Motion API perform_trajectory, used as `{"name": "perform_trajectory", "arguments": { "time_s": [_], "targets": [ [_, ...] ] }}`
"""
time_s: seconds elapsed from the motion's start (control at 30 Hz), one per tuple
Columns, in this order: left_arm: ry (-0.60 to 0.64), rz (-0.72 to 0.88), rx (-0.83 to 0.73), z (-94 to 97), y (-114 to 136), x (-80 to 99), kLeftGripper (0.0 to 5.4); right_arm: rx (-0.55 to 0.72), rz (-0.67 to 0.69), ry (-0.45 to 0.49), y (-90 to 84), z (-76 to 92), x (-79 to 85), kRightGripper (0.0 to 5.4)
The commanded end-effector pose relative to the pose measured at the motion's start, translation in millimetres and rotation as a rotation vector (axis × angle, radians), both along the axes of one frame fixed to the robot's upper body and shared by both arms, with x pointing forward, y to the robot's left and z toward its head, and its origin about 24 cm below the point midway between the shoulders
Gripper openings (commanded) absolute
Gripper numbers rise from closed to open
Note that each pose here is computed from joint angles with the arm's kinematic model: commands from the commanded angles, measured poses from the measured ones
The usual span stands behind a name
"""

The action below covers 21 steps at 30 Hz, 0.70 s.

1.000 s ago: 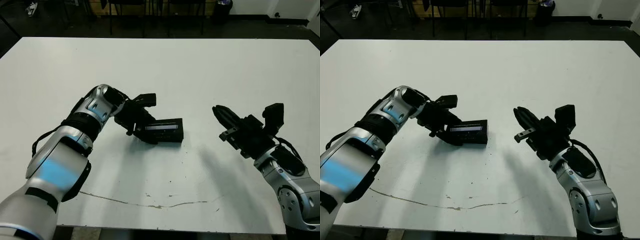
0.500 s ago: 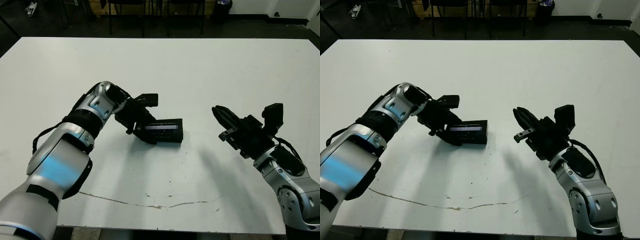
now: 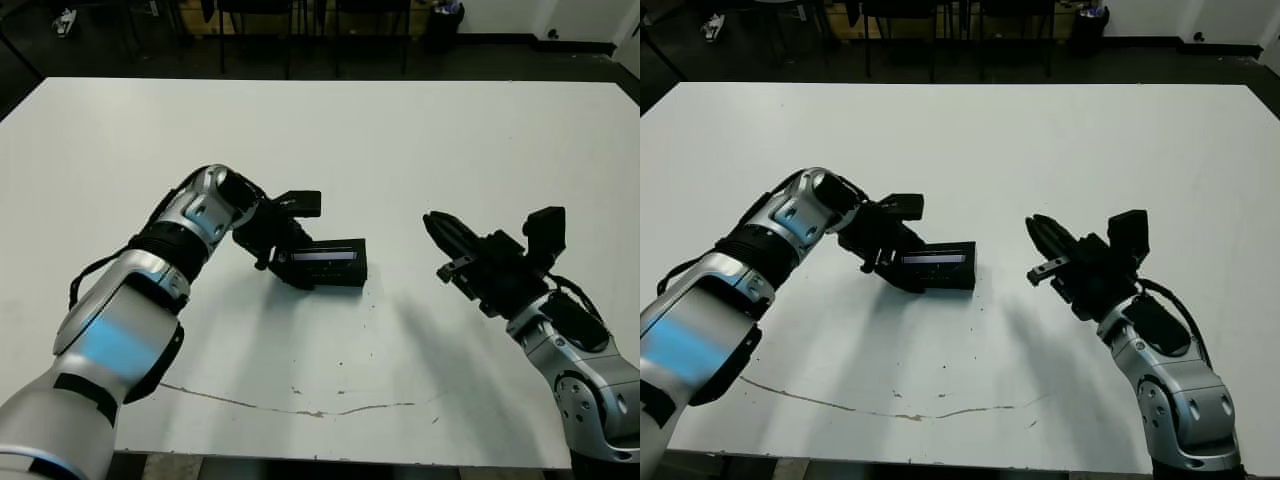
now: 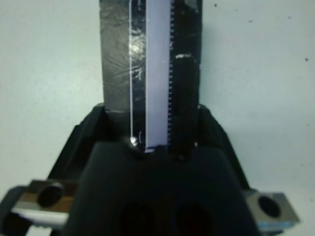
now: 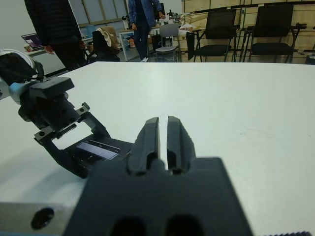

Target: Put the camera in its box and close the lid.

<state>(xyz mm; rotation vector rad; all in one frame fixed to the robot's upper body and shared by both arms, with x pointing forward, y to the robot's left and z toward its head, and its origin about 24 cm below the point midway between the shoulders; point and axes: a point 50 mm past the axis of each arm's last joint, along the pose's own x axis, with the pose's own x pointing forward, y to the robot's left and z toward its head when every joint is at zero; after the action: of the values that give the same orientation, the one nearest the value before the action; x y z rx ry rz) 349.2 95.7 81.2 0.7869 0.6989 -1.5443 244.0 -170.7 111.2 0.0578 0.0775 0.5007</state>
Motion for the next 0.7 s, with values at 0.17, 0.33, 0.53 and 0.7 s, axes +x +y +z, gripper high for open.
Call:
{"name": "perform_trajectory", "arguments": {
  "time_s": [0.17, 0.33, 0.53, 0.7],
  "targets": [
    [0.118, -0.011, 0.127, -65.2, -21.6, -34.7, 2.76, -0.004, 0.005, 0.019, 1.3, -5.6, -1.5, 0.0],
    [0.077, -0.026, 0.139, -66.7, -17.0, -35.0, 2.76, -0.004, 0.004, 0.019, 0.5, -6.0, -2.0, 0.0],
    [0.011, -0.043, 0.154, -63.2, -8.5, -32.6, 3.64, 0.014, 0.009, 0.035, 0.6, -6.8, -2.1, 0.0],
    [-0.041, -0.07, 0.136, -61.6, -3.5, -32.0, 4.54, 0.013, 0.012, 0.036, 0.4, -6.6, -2.4, 0.0]
  ]
}}
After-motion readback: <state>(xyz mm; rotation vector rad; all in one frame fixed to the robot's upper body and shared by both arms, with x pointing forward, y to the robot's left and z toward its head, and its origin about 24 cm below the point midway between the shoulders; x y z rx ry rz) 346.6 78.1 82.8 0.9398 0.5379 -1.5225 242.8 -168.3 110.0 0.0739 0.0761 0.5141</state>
